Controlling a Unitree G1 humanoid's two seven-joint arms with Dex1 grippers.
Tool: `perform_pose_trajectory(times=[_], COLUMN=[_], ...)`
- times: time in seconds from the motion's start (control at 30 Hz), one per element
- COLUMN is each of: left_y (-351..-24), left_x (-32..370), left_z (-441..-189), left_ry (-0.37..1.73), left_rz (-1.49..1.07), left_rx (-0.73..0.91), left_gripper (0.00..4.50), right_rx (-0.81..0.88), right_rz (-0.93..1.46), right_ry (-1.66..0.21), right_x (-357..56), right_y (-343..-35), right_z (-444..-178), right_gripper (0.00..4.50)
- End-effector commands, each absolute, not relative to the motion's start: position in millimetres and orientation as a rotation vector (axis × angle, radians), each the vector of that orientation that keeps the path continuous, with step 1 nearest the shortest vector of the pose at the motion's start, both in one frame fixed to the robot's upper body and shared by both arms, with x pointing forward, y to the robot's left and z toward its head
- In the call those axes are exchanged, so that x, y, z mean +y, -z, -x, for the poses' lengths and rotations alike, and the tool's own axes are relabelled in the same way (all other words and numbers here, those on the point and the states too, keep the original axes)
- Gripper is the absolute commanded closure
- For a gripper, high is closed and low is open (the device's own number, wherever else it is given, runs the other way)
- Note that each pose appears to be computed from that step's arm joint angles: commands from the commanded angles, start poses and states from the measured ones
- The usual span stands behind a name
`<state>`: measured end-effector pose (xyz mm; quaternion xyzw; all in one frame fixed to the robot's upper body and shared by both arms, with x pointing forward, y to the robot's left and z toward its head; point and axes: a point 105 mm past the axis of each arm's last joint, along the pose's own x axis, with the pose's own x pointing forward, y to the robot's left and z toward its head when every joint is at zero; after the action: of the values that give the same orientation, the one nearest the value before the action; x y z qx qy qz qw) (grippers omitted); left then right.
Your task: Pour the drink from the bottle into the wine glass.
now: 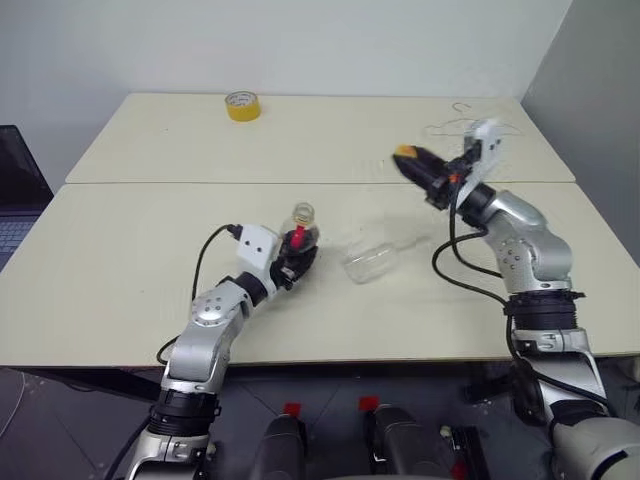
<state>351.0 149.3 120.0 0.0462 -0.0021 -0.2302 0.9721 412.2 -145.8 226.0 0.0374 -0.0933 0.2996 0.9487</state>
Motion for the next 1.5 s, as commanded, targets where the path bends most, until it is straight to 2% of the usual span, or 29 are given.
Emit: perform_pose_trajectory(times=[0.03,0.47,0.9,1.2,1.23,1.43,1.5], left_y=[-157.7,-152.0,-138.9,-133.1,-132.9,-131.7,-129.9], left_x=[164.7,242.4,269.0,275.6,276.4,280.4,281.5], left_z=[-359.0,-369.3,-365.0,-362.1,-362.1,-361.8,-361.4], left_ry=[0.382,0.068,-0.062,-0.091,-0.094,-0.109,-0.113], left_rz=[-0.051,0.058,0.139,0.143,0.143,0.15,0.155], left_rx=[-0.155,-0.158,-0.147,-0.132,-0.132,-0.131,-0.126], left_gripper=[1.52,1.52,1.52,1.52,1.52,1.52,1.05], right_rx=[-0.2,0.072,0.15,0.146,0.141,0.066,0.046], right_rz=[-0.045,-0.037,0.004,-0.012,-0.014,-0.023,-0.02], right_ry=[-0.459,-0.108,0.083,0.085,0.083,0.032,0.015], right_x=[-167.0,-206.0,-233.4,-231.5,-230.7,-220.3,-215.6], right_y=[-227.3,-136.4,-109.6,-109.3,-110.8,-131.2,-137.6], right_z=[-421.7,-429.4,-431.0,-432.9,-433.3,-436.9,-438.6], right_gripper=[3.27,3.27,3.27,0.21,0.02,0.02,0.0])
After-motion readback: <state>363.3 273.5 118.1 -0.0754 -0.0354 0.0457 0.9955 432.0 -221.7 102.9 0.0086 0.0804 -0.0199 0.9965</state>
